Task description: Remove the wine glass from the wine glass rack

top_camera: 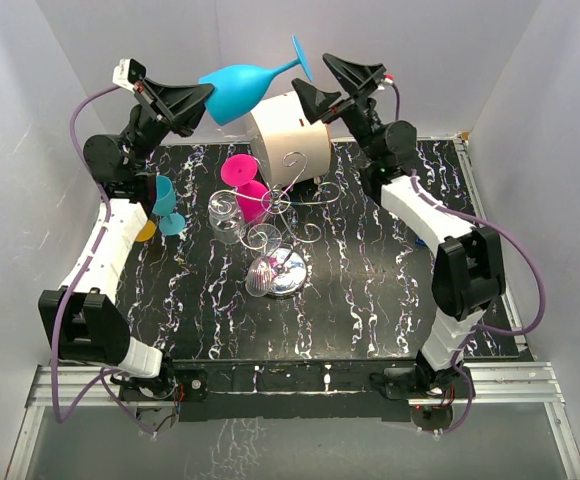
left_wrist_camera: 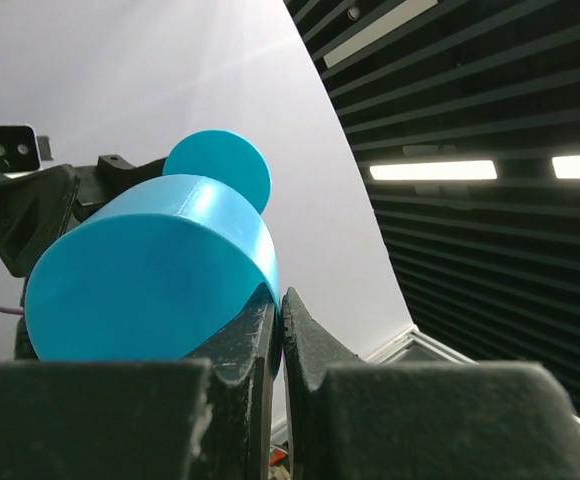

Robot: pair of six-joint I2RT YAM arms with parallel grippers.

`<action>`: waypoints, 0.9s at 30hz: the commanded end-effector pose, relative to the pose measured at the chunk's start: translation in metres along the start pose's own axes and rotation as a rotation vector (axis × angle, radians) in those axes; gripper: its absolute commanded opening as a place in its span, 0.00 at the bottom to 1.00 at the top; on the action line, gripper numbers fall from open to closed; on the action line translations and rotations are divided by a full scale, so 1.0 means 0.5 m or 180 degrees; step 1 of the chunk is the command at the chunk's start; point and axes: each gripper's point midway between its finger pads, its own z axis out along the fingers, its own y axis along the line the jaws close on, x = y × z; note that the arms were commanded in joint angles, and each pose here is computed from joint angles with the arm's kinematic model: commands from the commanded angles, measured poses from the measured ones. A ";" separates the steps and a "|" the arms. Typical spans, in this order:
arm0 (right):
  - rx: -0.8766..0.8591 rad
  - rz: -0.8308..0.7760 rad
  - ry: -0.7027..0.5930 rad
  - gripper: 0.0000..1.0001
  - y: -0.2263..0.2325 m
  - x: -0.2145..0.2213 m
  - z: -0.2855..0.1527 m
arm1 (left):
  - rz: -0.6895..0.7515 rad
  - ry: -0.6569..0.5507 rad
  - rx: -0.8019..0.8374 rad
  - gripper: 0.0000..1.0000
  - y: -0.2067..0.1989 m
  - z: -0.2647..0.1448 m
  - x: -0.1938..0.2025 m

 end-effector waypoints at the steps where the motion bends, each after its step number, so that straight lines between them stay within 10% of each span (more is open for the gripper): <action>1: -0.0125 -0.0457 -0.0029 0.83 0.083 0.009 -0.030 | 0.0564 0.0046 0.0204 0.00 -0.101 0.003 0.041; 27: 0.1980 -0.3061 -0.0333 0.87 0.021 -0.151 -0.246 | 0.2634 -0.0880 -0.3027 0.00 0.036 -0.235 -0.166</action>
